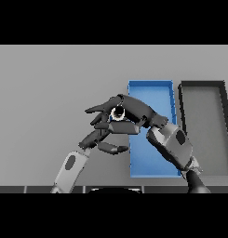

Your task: Pick up the blue pipe and place it into the blue bin.

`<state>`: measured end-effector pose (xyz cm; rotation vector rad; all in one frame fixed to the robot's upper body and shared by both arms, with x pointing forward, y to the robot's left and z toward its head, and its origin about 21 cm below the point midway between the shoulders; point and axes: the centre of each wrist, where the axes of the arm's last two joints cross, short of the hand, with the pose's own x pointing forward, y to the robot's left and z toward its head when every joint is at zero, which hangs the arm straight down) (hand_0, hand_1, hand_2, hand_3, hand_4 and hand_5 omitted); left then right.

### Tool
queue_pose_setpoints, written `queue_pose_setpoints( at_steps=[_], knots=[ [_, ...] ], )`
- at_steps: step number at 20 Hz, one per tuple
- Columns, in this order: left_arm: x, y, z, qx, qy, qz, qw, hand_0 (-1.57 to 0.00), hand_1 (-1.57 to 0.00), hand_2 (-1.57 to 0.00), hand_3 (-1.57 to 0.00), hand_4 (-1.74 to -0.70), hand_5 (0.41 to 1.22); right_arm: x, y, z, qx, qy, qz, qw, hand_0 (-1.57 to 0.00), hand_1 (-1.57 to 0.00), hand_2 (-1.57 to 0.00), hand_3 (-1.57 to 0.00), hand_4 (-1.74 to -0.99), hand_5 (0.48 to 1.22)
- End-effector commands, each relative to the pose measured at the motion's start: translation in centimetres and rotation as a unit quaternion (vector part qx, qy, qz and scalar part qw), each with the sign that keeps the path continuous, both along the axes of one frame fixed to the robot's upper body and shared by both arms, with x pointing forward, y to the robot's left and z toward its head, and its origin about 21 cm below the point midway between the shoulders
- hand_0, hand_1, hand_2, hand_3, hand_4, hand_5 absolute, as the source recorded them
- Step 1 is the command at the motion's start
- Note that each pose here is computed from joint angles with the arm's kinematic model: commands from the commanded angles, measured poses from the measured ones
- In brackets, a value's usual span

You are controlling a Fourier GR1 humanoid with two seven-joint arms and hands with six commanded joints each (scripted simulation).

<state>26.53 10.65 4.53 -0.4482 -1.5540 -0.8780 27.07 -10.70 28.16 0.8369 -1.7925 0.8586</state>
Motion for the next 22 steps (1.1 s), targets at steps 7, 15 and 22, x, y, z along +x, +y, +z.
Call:
queue_pose_setpoints(
  at_steps=[7, 15, 22],
  knots=[
    [-0.2, 0.6, 0.1, 0.012, 0.004, 0.005, 1.0, 0.0, 0.0, 0.0, 0.0, -0.89, 0.425, 3.9, -4.4, 6.4, 0.042, -0.028, -0.164, 0.985, -1.57, -1.57, -1.57, -1.57, -1.741, 1.221],
    [-0.2, 0.8, -0.1, 0.013, -0.009, 0.005, 1.0, 0.0, 0.0, 0.0, 0.0, -0.87, 0.418, 7.0, -12.6, 1.6, 0.007, 0.057, -0.315, 0.947, -1.57, -1.57, -1.57, -1.57, -1.741, 1.221],
    [-0.6, 0.6, -0.2, 0.005, 0.0, 0.008, 1.0, 0.0, 0.0, 0.0, 0.0, -0.88, 0.423, 4.4, -16.3, -5.5, -0.039, 0.159, -0.38, 0.91, -1.57, -1.57, -1.57, -1.57, -1.741, 1.221]
  ],
)
